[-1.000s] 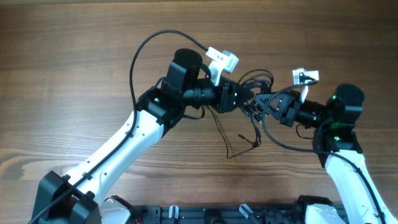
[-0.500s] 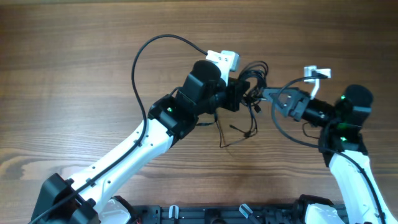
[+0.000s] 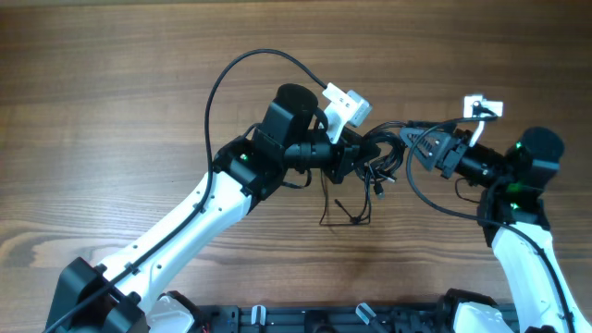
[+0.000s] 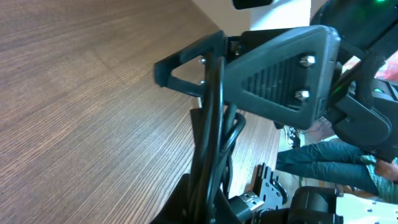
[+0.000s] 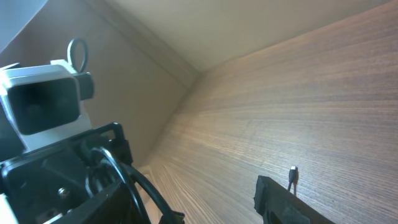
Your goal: Untangle cables
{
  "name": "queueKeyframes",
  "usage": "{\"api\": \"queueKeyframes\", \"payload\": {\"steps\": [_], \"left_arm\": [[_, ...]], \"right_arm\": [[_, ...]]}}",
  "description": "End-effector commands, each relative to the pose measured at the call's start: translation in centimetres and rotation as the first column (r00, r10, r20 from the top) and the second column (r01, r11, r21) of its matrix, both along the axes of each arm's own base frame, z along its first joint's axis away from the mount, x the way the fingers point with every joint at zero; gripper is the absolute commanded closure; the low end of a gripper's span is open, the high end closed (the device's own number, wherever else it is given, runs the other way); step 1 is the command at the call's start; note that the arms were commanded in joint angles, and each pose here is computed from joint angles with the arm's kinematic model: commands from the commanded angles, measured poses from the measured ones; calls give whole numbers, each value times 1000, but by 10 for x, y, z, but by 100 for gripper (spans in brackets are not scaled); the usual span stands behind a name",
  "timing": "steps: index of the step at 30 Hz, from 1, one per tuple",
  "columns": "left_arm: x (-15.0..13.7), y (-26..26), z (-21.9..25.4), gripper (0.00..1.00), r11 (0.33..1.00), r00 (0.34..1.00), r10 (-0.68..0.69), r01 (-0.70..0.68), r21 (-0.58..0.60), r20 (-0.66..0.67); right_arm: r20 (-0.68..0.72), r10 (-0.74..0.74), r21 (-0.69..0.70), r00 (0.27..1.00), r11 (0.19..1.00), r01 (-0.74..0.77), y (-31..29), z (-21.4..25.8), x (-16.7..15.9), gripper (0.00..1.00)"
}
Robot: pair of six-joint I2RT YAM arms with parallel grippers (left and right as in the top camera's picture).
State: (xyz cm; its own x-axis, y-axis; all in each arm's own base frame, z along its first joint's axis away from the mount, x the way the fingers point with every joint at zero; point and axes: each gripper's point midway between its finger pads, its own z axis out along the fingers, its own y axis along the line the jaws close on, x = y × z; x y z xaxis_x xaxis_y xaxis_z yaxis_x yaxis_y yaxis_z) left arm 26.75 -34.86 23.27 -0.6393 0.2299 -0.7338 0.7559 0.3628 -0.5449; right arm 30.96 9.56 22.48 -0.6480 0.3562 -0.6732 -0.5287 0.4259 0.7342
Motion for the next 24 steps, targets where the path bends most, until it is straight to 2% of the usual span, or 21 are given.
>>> {"api": "queueKeyframes", "payload": {"steps": [1,4,6,11,15,19,22,24], "left_arm": [[-8,-3,14,96,997,998,-60,61,-38,34],[-15,-5,17,96,993,994,-104,105,-60,31],[-18,-5,19,96,989,991,-127,130,-67,43],[-16,-7,24,96,988,990,-126,132,-82,69],[-15,-8,26,96,987,989,-126,132,-88,78],[-5,1,25,96,991,993,-95,101,-83,71],[5,10,26,96,993,995,-74,80,-91,68],[1,15,29,96,985,987,-129,139,-107,94]], "right_arm": [[-5,-12,-9,1000,1000,12,3,-3,5,36],[-34,-96,-27,995,995,95,-6,-11,16,46],[-51,-99,-39,994,995,97,-6,-18,16,51],[-142,-46,-75,989,997,36,6,-47,4,52],[-87,19,-90,996,996,-27,23,-41,0,50],[-52,25,-44,998,999,-27,2,-30,-2,33],[48,139,3,989,990,-139,-4,-8,-20,32],[79,156,-5,985,988,-156,-3,-4,-21,32]]}}
